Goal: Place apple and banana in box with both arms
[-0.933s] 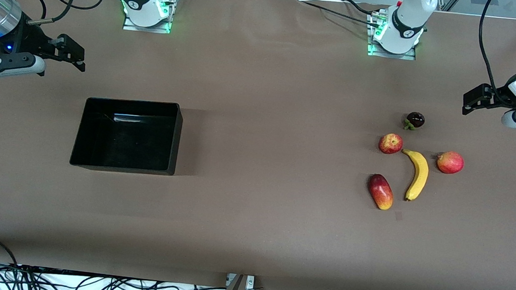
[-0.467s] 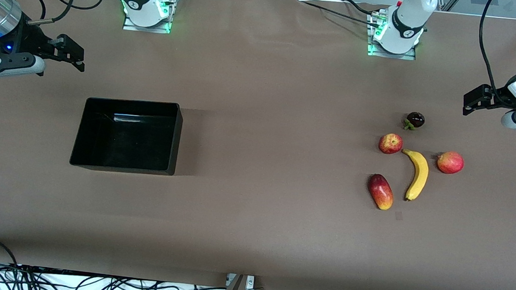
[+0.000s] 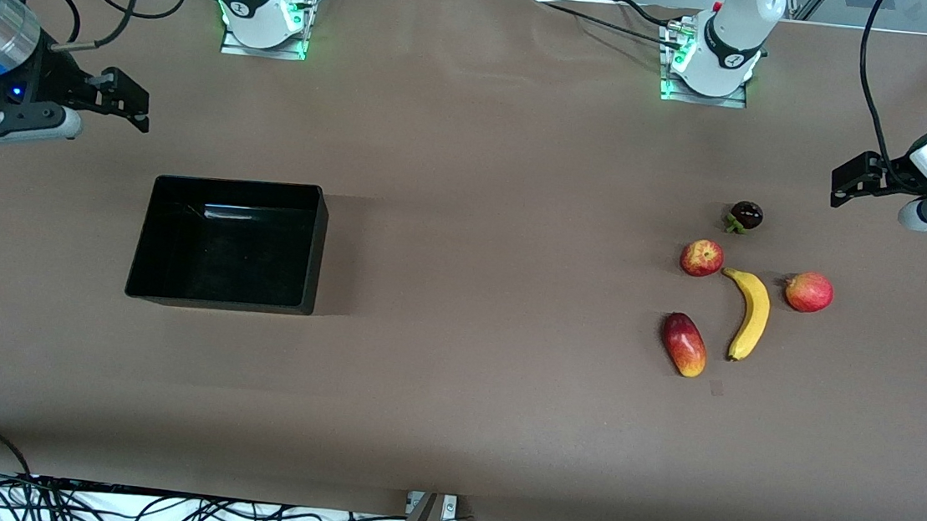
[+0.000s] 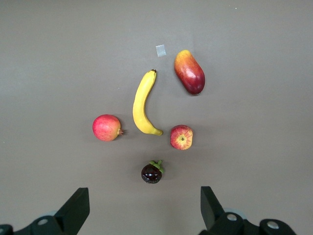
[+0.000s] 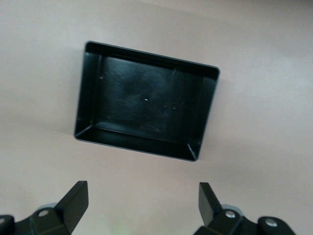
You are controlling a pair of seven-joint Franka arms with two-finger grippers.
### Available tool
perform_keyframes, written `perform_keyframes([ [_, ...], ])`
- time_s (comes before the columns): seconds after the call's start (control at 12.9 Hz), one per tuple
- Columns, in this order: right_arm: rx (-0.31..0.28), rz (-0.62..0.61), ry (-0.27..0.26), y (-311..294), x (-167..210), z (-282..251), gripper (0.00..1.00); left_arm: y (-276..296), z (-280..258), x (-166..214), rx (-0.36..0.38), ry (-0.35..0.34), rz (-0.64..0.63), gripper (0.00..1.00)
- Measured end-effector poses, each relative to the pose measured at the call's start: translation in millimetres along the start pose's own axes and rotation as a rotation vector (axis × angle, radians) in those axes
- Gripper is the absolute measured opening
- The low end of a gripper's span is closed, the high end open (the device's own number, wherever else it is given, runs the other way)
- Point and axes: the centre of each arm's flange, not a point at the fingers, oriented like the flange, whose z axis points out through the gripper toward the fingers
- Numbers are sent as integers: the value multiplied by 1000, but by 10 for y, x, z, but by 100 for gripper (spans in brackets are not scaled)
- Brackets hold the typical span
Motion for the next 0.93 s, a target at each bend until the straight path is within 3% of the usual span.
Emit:
perform_keyframes([
  [0.23, -22, 23, -67, 186, 191, 509, 100, 1, 6, 4, 0, -1, 0, 100],
  [0.62, -51, 121, -65, 862, 376, 1960, 100, 4, 16, 15, 0, -3, 1, 100],
  [0.93, -55, 149, -112, 1042, 295, 2686, 100, 5, 53, 38, -1, -9, 2, 100],
])
